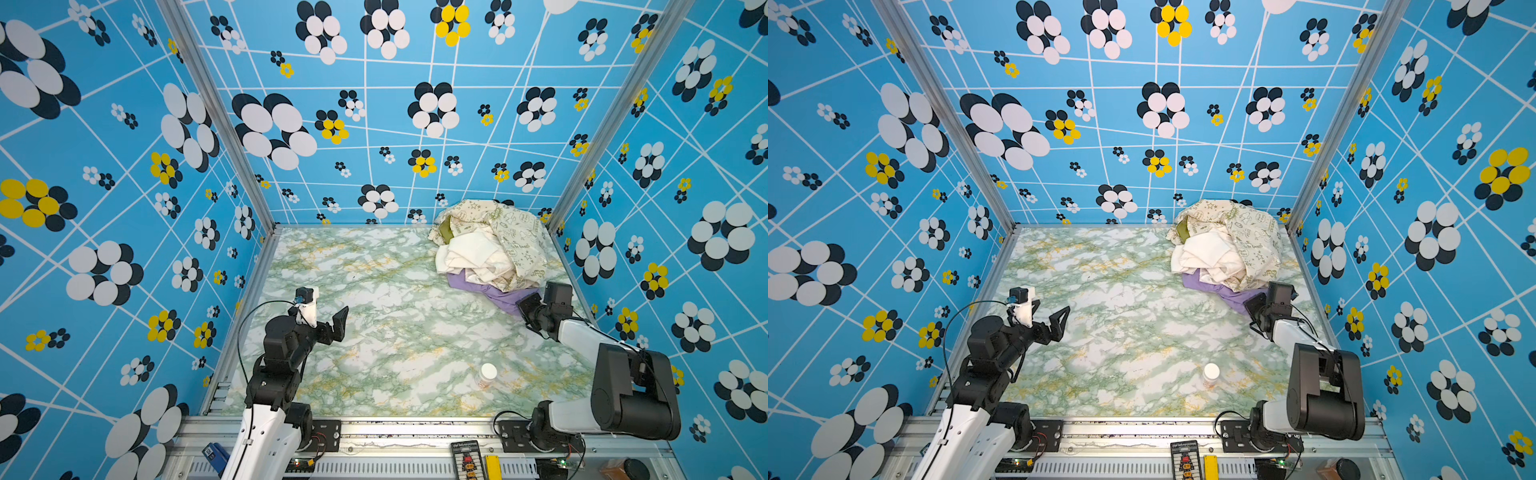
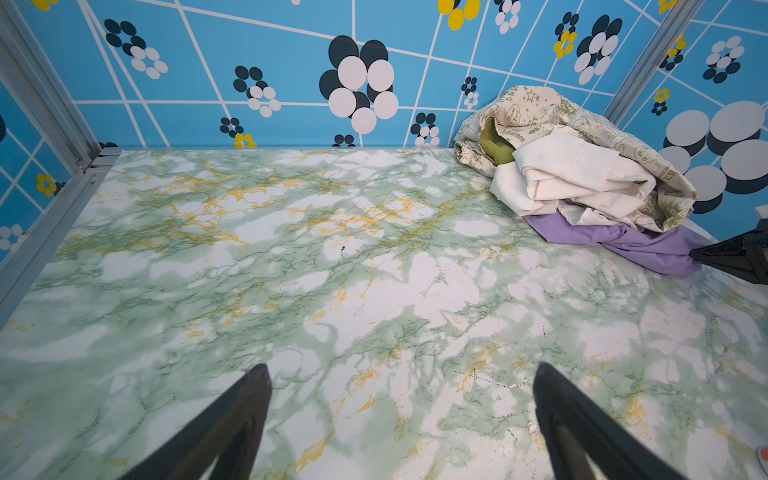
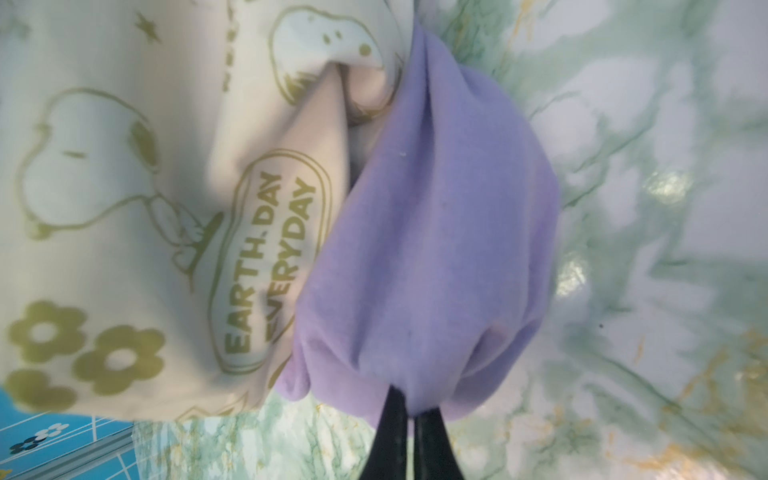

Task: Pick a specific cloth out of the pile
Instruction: 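Reach the right gripper to the purple cloth under the pile and grasp it, then pull the purple cloth out from under the pile with the right gripper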

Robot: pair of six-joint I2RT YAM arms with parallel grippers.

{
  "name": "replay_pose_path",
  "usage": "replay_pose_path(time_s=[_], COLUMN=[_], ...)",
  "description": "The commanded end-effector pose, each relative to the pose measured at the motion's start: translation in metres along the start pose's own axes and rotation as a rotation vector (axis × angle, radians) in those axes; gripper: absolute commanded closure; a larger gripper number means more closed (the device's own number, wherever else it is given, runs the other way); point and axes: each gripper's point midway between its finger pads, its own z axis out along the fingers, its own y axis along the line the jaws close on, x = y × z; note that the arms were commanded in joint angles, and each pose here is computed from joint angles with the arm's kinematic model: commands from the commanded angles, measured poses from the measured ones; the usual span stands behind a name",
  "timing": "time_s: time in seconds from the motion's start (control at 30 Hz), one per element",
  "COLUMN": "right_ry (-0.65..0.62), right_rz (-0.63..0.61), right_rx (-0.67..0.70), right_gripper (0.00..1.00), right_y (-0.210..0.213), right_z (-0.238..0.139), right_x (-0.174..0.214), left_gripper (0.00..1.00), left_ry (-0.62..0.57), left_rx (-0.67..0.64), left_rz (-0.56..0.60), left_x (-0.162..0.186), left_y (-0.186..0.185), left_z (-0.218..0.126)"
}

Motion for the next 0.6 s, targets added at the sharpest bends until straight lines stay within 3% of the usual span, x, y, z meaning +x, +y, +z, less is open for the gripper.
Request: replay_pose_path(time_s=[0.0, 0.57], right_ry=[-0.060, -0.225], right_rz=[0.010, 0.064], right_rx=[-0.067, -0.304], right_gripper=[1.00, 1.00], right_y=[0.022, 0.094], right_z=[-0.015, -0.084], right_x=[-0.018, -0.065], left_gripper=[0.01, 0.01], left_ry=[0.000, -0.014], left_rx=[-0.005, -0.013], left_rz=[0.024, 0.037], left_x=[0.003, 0.001], left_y=[0.000, 0.000], left_z=[-0.001, -0.004])
